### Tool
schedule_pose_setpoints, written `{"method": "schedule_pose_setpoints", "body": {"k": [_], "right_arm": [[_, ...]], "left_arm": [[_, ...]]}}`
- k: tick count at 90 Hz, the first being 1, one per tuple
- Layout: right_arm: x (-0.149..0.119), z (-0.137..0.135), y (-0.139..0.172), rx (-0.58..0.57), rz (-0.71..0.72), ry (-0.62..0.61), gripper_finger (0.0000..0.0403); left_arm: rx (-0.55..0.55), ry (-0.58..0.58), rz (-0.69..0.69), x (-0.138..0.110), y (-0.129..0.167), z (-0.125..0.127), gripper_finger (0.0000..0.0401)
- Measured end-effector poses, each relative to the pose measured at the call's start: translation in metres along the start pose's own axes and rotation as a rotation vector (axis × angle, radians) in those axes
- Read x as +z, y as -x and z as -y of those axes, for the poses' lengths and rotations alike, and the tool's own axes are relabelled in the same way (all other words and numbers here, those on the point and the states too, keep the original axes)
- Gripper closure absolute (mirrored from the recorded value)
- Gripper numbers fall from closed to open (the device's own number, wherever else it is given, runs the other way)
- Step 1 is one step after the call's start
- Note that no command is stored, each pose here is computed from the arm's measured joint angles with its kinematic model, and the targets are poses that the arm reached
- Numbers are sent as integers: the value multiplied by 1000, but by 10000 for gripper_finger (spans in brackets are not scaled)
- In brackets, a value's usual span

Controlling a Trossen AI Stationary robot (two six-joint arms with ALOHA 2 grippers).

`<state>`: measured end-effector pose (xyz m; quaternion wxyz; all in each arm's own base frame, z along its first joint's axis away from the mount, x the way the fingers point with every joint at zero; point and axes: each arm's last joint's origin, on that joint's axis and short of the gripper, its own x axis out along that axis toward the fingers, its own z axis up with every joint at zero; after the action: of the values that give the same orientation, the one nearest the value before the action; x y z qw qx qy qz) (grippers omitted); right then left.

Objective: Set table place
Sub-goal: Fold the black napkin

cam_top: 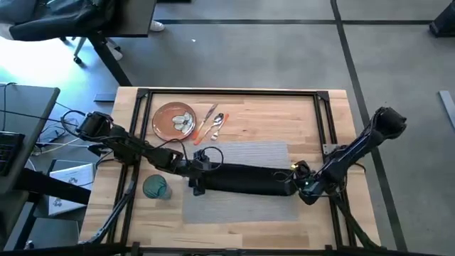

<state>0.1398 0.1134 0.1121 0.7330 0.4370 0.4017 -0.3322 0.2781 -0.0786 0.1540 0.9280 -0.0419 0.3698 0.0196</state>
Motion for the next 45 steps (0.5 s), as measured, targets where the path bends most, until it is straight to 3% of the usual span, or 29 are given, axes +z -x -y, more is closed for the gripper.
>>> {"method": "schedule_pose_setpoints", "body": {"k": [21,33,45], "right_arm": [[0,4,-2,-34,1,53,388],[1,0,3,-66,-13,83,398],[7,-4,23,-223,-49,147,401]], "left_arm": [[1,-1,-1,0,0,0,282],[0,0,2,0,0,0,282],[0,-2,3,0,0,0,282]]}}
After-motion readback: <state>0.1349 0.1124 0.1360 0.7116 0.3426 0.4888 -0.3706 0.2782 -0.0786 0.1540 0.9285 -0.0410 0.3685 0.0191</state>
